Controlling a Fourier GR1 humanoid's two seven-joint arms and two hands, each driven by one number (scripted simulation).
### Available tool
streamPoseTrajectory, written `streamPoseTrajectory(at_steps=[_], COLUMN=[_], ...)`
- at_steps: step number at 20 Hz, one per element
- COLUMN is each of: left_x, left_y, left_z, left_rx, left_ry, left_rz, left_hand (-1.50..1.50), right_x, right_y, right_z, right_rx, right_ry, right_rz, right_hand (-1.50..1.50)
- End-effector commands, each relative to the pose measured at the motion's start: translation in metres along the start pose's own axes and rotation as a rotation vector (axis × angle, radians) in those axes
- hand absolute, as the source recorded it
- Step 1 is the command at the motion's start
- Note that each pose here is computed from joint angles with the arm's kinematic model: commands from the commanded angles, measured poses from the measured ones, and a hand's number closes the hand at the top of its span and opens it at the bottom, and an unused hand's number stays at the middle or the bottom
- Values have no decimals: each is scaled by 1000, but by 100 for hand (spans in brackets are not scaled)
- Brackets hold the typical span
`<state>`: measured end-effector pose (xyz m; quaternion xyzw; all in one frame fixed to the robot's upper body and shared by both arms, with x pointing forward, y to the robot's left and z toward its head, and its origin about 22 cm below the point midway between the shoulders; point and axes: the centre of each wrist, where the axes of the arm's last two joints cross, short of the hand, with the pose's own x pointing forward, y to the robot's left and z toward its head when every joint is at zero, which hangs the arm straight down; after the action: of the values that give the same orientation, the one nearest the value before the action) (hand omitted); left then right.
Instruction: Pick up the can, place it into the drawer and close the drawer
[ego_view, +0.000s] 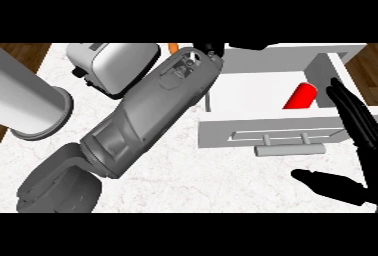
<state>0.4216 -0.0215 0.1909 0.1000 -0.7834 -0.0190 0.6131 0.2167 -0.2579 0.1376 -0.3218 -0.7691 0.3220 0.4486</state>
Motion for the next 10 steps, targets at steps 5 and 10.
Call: streamPoseTrajectory(at_steps=[5, 10], left_x=[9, -3], left_y=[-3, 34], left_z=[3, -10], left_rx=[-14, 13], left_ry=[13, 1], left_rz=[20, 4], left_hand=[-150, -150], right_x=[-8, -49], right_y=[63, 94], right_z=[-14, -21], right_rx=[101, 52], right_ry=[61, 100], right_rz=[235, 236], right_hand=[-150, -150])
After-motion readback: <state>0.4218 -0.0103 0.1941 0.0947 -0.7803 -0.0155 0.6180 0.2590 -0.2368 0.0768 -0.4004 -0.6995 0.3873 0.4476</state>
